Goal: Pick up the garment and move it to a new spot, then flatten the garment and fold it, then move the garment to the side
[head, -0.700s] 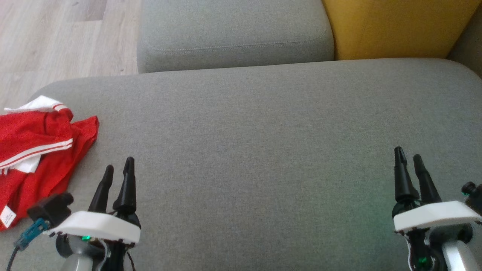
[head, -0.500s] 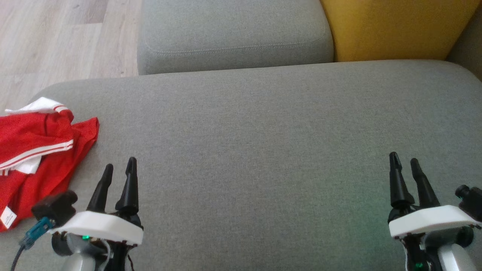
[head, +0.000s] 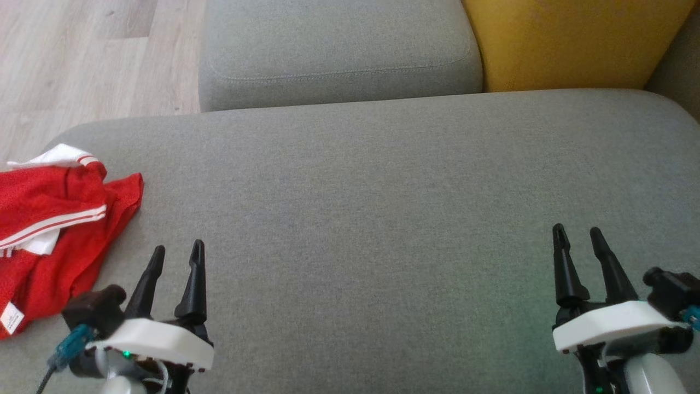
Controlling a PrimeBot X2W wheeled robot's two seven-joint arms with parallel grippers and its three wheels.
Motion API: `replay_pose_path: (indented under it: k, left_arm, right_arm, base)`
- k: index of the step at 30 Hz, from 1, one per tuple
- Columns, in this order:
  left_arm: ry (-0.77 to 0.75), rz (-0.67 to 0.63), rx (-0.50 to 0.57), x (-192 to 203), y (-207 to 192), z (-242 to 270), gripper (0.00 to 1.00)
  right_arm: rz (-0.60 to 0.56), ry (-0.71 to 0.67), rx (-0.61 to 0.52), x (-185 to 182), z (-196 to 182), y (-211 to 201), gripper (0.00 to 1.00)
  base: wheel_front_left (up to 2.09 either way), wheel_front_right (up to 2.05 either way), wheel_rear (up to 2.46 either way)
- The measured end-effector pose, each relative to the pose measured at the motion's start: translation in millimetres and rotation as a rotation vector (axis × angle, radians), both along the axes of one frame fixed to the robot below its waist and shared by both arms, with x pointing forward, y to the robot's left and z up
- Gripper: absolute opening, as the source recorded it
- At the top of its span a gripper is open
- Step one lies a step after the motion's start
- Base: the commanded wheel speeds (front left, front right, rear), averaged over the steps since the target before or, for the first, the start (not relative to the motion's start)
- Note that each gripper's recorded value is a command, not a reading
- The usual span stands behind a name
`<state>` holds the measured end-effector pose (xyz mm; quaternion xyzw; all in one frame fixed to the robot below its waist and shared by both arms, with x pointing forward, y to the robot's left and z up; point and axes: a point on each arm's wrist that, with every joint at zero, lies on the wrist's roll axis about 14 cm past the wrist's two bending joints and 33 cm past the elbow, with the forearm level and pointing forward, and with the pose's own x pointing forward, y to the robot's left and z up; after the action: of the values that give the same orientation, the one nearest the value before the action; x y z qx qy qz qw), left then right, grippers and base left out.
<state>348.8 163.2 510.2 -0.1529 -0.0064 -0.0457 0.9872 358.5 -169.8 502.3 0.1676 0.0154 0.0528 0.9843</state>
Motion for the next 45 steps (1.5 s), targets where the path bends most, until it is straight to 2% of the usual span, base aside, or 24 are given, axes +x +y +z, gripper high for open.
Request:
replay_pose_path:
  k: [11, 27, 36, 45]
  left_arm:
    - [-0.011, 0.008, 0.132, -4, 1, -5, 1.0]
    - [-0.046, 0.0, 0.255, -9, -3, -7, 1.0]
    - [-0.054, -0.003, 0.316, -14, -5, -11, 1.0]
    - [-0.047, 0.017, 0.302, -14, -1, -12, 1.0]
  right_arm:
    - [0.035, -0.027, -0.143, -1, 2, 9, 1.0]
    - [0.058, -0.069, -0.297, -5, 5, 14, 1.0]
    - [0.049, -0.078, -0.298, -6, 6, 17, 1.0]
    - [0.039, -0.007, -0.243, -9, -6, 14, 1.0]
  base:
    - [0.0, 0.0, 0.0]
    - [0.0, 0.0, 0.0]
    - [0.0, 0.0, 0.0]
    - [0.0, 0.0, 0.0]
